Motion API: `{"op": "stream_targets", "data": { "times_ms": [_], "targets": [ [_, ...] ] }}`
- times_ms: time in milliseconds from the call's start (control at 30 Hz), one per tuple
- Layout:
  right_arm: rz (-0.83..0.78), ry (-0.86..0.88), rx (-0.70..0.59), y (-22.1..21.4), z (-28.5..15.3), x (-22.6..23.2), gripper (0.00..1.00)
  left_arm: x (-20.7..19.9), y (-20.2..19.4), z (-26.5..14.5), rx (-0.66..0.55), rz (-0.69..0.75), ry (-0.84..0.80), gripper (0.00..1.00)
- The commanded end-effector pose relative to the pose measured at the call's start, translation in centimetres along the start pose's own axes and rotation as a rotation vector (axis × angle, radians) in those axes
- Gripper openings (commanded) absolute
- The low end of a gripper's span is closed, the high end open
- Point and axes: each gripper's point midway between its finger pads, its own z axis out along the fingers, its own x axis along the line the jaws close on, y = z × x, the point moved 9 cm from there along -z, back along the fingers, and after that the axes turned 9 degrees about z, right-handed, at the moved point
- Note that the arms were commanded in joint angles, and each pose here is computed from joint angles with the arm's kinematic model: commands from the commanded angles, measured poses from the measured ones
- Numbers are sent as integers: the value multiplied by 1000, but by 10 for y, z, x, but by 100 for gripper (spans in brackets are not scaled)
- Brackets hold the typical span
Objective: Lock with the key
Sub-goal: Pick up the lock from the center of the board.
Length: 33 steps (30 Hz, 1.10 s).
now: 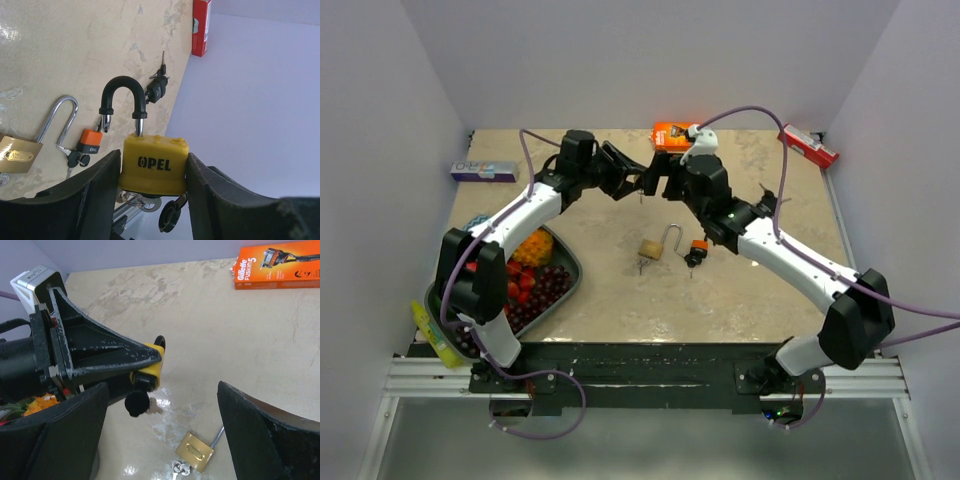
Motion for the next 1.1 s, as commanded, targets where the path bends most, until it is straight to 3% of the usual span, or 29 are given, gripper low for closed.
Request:
{"op": "stream_targets", "data": {
  "times_ms": [0,467,667,1000,1033,1067],
  "targets": [
    [13,66,-65,18,-27,7,92,-23,8,-17,-11,-11,-123,0],
    [-55,43,-27,-8,8,22,89,-30,7,-18,30,-87,-173,0],
    [-73,-25,-93,-10,20,26,86,-33,5,-19,61,-123,-197,0],
    [-107,-119,-144,-15,40,20,74,-35,3,-22,93,-166,-236,0],
    [-110,-116,-137,-18,40,20,70,-36,3,-22,95,-165,-246,0],
    [-106,-111,-136,-18,40,19,60,-36,3,-22,96,-165,-246,0]
  ]
}}
